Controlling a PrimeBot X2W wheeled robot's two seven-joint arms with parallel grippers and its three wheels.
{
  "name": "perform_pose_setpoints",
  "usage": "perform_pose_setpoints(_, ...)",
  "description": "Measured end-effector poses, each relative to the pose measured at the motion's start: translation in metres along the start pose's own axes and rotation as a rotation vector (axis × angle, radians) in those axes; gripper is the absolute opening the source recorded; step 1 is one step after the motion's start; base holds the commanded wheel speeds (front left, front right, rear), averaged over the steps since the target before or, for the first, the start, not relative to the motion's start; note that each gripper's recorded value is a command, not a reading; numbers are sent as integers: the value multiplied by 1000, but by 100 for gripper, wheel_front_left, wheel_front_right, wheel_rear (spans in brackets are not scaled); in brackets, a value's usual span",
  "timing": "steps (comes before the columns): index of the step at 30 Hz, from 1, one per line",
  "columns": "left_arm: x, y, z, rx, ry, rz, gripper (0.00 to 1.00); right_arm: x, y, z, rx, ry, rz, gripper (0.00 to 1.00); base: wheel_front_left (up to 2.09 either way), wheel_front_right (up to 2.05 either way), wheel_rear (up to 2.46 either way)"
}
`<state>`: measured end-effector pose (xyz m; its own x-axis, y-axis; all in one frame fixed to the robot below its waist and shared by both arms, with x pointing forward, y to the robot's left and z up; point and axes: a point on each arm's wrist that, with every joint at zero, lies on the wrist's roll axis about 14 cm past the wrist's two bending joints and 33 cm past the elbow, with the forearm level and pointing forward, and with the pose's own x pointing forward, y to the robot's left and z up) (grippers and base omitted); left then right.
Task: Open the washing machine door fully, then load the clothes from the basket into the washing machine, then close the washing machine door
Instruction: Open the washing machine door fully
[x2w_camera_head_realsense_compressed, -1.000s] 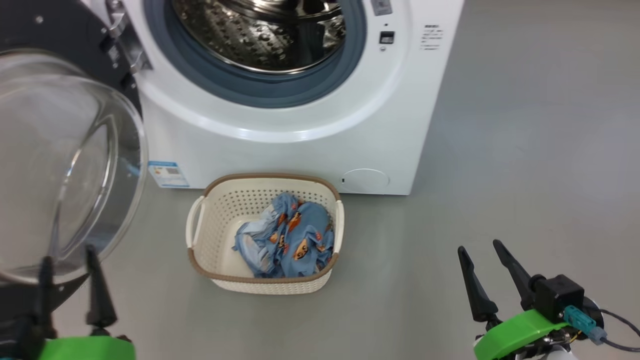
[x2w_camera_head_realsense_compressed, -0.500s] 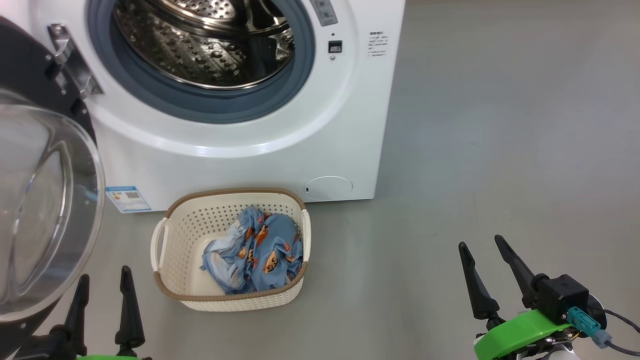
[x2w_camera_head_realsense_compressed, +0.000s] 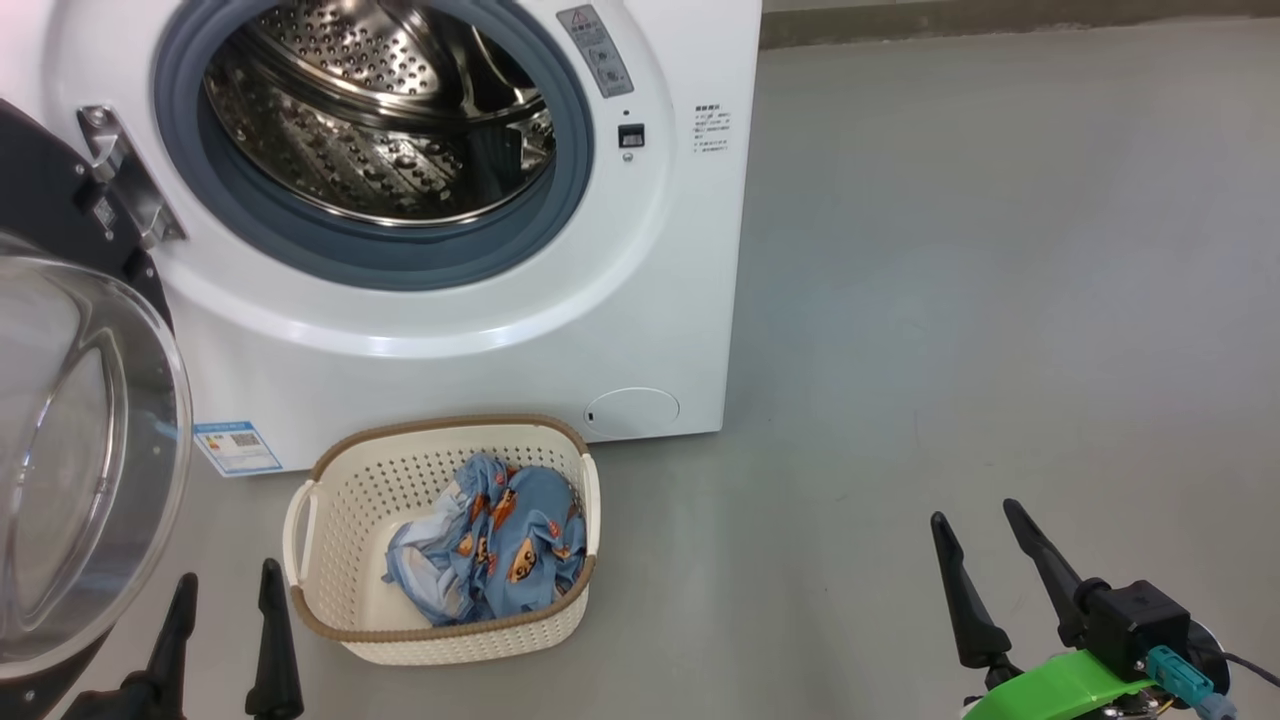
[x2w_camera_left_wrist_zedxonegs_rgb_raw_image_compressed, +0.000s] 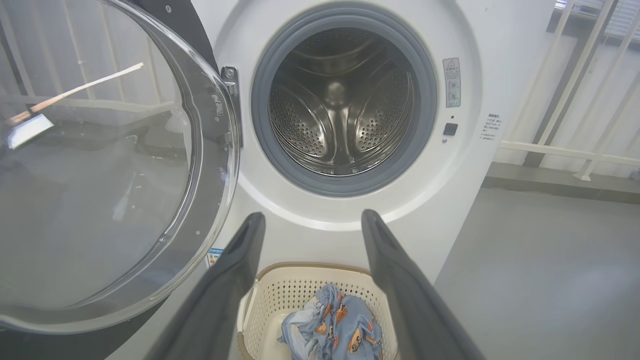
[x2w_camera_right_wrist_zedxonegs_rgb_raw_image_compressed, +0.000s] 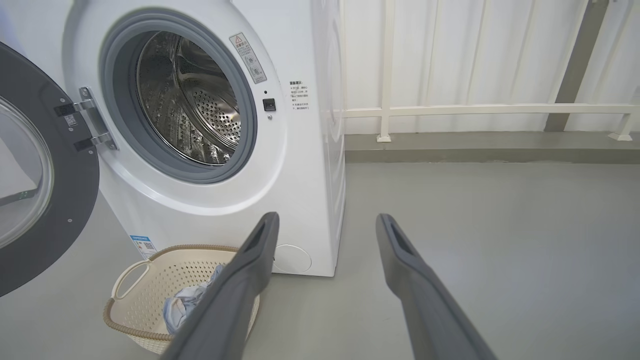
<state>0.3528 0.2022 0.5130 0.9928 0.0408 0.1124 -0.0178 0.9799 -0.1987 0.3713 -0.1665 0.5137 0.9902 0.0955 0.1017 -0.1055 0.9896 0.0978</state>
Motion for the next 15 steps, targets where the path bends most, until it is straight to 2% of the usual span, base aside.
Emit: perform_pose_setpoints(15,-4,6,-2,11,9,14,100,1,3,-2,2,4,10,100,0,0,0)
